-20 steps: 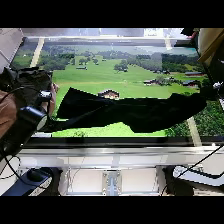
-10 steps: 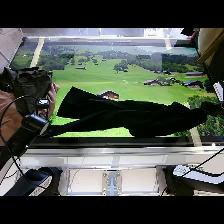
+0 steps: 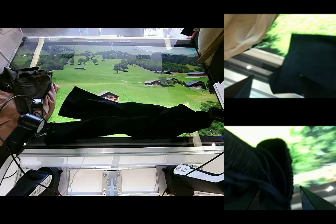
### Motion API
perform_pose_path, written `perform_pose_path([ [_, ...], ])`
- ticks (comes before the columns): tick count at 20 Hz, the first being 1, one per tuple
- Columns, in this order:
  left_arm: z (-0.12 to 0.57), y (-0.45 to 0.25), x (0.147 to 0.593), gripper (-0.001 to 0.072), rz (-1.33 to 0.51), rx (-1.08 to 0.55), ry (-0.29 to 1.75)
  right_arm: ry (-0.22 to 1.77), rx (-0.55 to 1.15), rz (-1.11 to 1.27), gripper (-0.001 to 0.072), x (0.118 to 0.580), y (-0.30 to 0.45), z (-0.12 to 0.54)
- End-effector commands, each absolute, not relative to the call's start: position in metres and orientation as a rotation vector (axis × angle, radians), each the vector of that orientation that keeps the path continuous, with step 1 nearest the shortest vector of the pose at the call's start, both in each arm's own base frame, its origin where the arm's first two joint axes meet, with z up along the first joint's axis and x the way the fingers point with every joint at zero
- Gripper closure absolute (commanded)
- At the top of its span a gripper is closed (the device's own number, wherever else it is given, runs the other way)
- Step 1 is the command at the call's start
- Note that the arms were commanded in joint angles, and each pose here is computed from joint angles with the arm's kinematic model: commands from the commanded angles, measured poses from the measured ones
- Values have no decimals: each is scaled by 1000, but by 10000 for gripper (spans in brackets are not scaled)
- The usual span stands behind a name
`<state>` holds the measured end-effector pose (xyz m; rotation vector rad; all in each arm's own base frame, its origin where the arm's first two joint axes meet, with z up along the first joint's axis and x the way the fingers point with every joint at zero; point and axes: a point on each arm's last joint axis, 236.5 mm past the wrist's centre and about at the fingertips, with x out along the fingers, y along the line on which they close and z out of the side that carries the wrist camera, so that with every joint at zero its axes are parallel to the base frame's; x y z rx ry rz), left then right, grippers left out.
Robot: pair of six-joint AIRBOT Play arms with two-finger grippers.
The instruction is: Fold the clothes and pants, and hang the long-sleeved shirts on hangers.
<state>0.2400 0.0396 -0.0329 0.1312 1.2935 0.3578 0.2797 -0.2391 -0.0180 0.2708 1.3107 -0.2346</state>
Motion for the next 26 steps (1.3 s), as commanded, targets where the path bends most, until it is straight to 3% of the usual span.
perform_pose_path([
  [1,-14,25,263,-9,298,79,1222,1385,313,-178,197,260,-220,-12],
  [5,115,-9,383,8,109,72,718,1161,270,-270,199,289,-233,59],
  [6,130,-6,404,15,112,82,685,1054,268,-279,199,307,-235,85],
  [9,90,-19,455,14,9,102,915,861,324,-192,215,352,-216,131],
  [11,37,-50,473,17,-130,42,1136,898,335,-106,227,365,-189,121],
  [14,-17,-68,507,22,-176,-136,1267,981,324,-1,230,372,-153,105],
  [20,-31,-43,555,81,-342,-560,1147,1005,303,50,230,375,-133,103],
  [26,-37,-5,559,98,-342,-502,1102,1013,354,27,230,374,-132,103],
])
